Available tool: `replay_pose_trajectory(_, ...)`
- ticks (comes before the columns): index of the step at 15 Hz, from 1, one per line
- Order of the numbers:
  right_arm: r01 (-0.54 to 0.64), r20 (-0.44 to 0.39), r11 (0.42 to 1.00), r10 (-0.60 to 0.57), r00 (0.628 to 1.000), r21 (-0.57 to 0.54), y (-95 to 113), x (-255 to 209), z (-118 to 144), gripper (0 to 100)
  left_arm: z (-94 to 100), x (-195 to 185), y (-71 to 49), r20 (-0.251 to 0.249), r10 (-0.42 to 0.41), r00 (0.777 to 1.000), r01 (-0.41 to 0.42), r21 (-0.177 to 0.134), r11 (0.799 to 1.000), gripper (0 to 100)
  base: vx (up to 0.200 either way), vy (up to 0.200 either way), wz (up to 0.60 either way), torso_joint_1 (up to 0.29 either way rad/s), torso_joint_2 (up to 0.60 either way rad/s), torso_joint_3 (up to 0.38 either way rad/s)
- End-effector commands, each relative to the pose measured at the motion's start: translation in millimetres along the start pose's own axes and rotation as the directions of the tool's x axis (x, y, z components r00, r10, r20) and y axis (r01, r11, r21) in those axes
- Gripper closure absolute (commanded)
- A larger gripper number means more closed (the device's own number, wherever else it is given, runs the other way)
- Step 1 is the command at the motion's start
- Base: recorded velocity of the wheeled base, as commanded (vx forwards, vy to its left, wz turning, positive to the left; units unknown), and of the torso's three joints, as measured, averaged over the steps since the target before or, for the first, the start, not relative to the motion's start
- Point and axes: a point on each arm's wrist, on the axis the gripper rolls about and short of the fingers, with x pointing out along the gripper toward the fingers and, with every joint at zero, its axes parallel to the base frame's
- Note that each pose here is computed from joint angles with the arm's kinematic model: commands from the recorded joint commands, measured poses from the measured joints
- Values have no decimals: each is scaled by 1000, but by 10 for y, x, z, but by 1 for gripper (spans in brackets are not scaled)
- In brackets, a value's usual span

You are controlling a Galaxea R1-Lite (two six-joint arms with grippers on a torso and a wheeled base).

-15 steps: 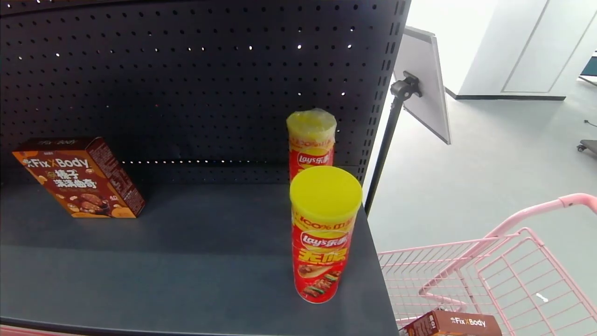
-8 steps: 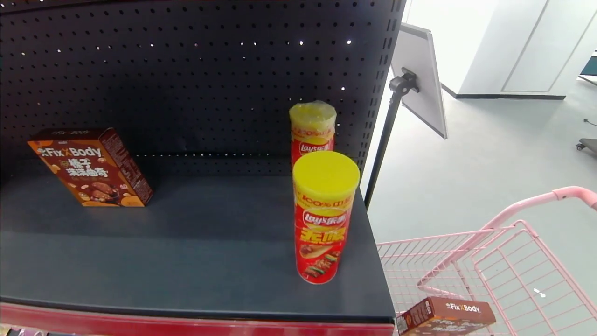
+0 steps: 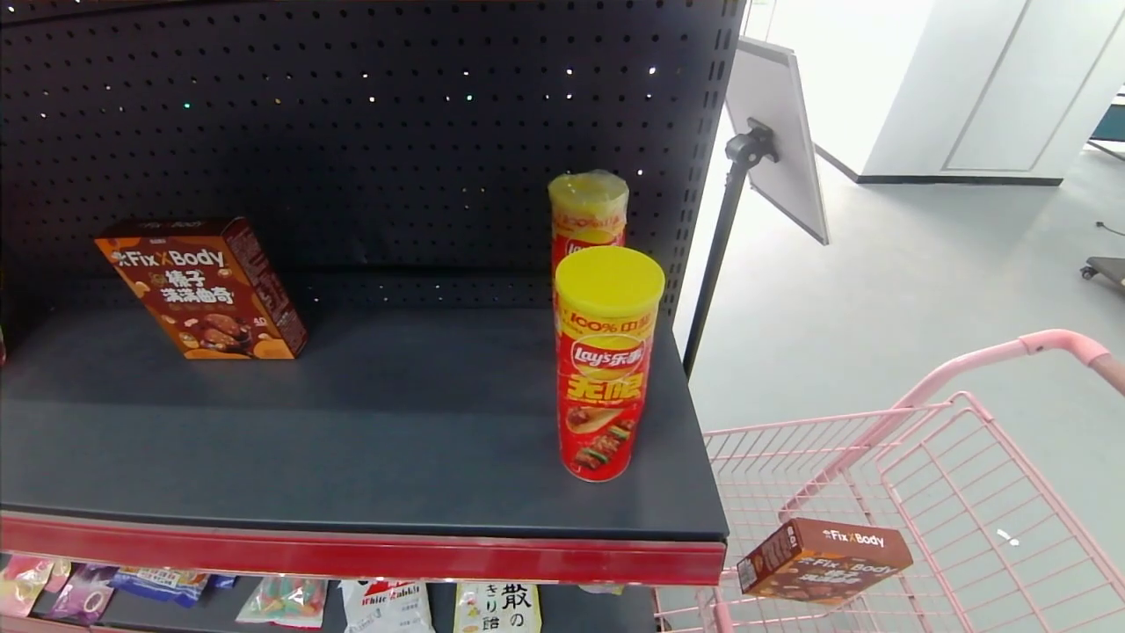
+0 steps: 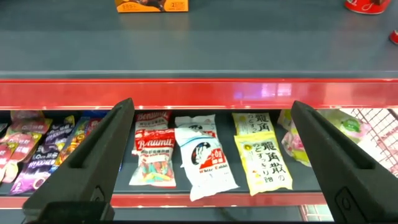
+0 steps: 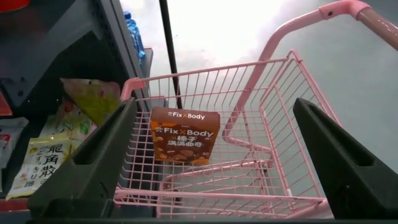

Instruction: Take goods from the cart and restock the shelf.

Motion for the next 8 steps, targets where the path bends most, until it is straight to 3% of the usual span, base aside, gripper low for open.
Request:
replay_pose_trajectory(1, -1, 0, 1000, 1, 1000, -1, 0, 0, 0, 0, 0, 0, 0, 0, 1, 1000, -1, 0, 1000, 0, 0, 0, 0, 0, 0, 0)
replay_pose_trajectory(2, -1, 0, 1000, 1, 1000, -1, 0, 0, 0, 0, 0, 0, 0, 0, 1, 1000, -1, 1, 1000, 0, 0, 0, 0, 0, 0, 0)
replay_pose_trajectory(6, -1, 0, 1000, 1, 1000, -1, 0, 0, 0, 0, 0, 0, 0, 0, 1, 1000, -1, 0, 1000, 0, -200, 0, 0, 2, 2, 2)
replay_pose_trajectory(8, -1, 0, 1000, 1, 1000, -1, 0, 0, 0, 0, 0, 0, 0, 0, 1, 1000, -1, 0, 1000, 0, 0, 0, 0, 0, 0, 0)
